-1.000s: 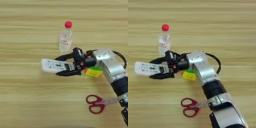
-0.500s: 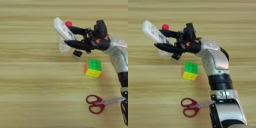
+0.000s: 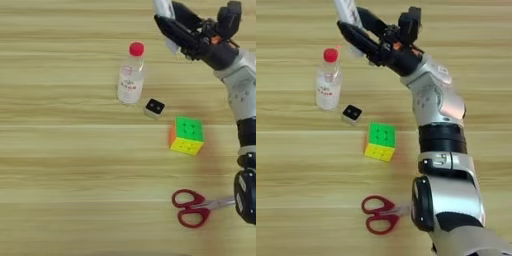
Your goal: Move the objects on the table
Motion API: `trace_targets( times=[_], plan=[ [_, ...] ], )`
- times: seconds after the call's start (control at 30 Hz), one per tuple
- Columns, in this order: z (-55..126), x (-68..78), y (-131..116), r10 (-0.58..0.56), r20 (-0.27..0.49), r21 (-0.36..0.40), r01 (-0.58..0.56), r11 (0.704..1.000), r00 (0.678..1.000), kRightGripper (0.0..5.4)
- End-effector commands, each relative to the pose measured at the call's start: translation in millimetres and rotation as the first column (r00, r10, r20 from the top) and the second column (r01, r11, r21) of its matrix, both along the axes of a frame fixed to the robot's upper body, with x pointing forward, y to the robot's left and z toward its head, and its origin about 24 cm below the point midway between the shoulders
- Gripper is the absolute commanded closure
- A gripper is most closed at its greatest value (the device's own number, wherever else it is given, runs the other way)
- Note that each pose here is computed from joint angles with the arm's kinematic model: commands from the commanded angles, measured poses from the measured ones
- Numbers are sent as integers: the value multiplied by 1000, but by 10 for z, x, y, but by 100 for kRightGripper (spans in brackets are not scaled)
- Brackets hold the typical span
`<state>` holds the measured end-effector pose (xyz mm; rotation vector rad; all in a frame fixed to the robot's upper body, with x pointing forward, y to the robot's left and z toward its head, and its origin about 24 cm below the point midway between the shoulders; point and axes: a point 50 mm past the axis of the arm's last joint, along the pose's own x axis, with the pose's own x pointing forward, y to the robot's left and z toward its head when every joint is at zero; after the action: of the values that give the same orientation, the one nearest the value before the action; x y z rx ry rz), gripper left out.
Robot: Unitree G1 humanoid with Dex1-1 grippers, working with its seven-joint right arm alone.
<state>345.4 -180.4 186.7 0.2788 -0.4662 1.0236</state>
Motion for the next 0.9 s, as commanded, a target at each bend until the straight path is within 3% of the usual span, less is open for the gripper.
trace_targets(
  times=[0.03, 0.17, 0.3, 0.63, 0.7, 0.9],
  plan=[
    [511, 165, -105, -188, 134, 24, 186, 982, 973, 250],
    [489, 311, -228, -364, 87, -4, 365, 931, 927, 250],
    [366, 409, -263, -480, 80, -135, 486, 863, 874, 250],
    [76, 530, -341, -642, 150, -429, 634, 643, 752, 250],
    [19, 538, -349, -648, 160, -472, 634, 612, 745, 250],
    [-133, 545, -349, -636, 143, -561, 591, 579, 758, 250]
  ],
)
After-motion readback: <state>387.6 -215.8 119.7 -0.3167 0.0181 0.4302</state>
